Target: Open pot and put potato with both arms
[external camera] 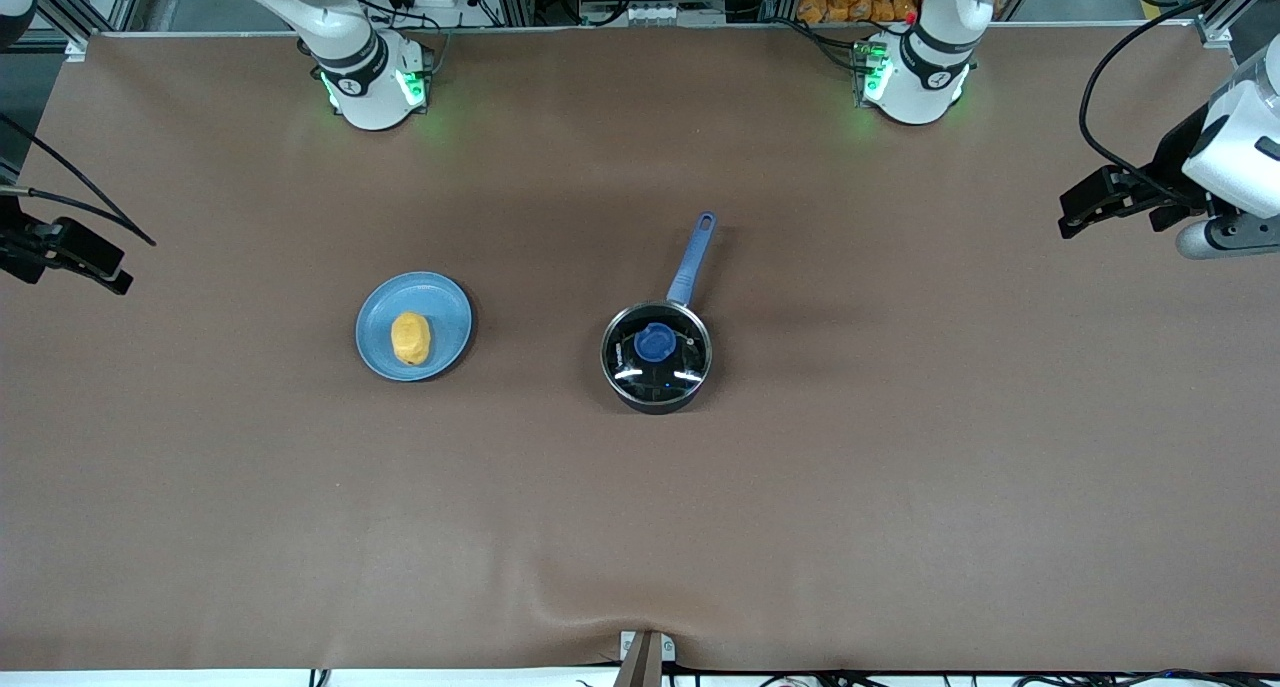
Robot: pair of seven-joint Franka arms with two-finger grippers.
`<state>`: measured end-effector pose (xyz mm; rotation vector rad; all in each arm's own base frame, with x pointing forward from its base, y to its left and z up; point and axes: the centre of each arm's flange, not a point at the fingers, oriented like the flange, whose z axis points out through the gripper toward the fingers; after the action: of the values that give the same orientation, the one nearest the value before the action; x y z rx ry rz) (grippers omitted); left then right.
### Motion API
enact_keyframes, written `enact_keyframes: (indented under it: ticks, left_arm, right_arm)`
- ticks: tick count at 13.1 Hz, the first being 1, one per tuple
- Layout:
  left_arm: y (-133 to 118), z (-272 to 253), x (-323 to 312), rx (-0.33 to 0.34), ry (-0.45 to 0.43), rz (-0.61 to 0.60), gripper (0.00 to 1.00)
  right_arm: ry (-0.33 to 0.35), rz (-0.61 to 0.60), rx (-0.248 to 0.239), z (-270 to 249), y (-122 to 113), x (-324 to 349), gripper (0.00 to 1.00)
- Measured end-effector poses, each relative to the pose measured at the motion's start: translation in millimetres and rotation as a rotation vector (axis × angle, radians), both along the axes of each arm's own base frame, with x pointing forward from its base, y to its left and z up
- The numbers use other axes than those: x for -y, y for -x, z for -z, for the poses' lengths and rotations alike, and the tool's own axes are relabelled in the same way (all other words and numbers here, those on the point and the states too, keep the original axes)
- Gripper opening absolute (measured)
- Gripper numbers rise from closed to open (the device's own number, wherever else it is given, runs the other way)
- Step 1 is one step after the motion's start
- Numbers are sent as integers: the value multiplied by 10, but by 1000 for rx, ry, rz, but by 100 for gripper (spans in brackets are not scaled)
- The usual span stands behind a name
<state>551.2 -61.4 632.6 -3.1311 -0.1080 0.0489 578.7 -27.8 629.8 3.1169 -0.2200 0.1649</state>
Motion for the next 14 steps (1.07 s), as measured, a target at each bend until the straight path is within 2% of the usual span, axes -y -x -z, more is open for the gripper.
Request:
enact_keyframes:
  ticks: [3,9,12,14]
  left_arm:
    - [-3,0,-30,0,-2,53,100]
    - [-71,9,97,5,1,80,100]
    - [-247,307,628,17,12,72,100]
    - [-323,587,1200,25,24,46,100]
  right_arm:
    - [0,0,0,0,0,0,100]
    - [0,0,-2,13,-7,-2,100]
    - [0,-1,-3,18,-11,-4,100]
    - [-1,-1,-5,27,-14,-7,100]
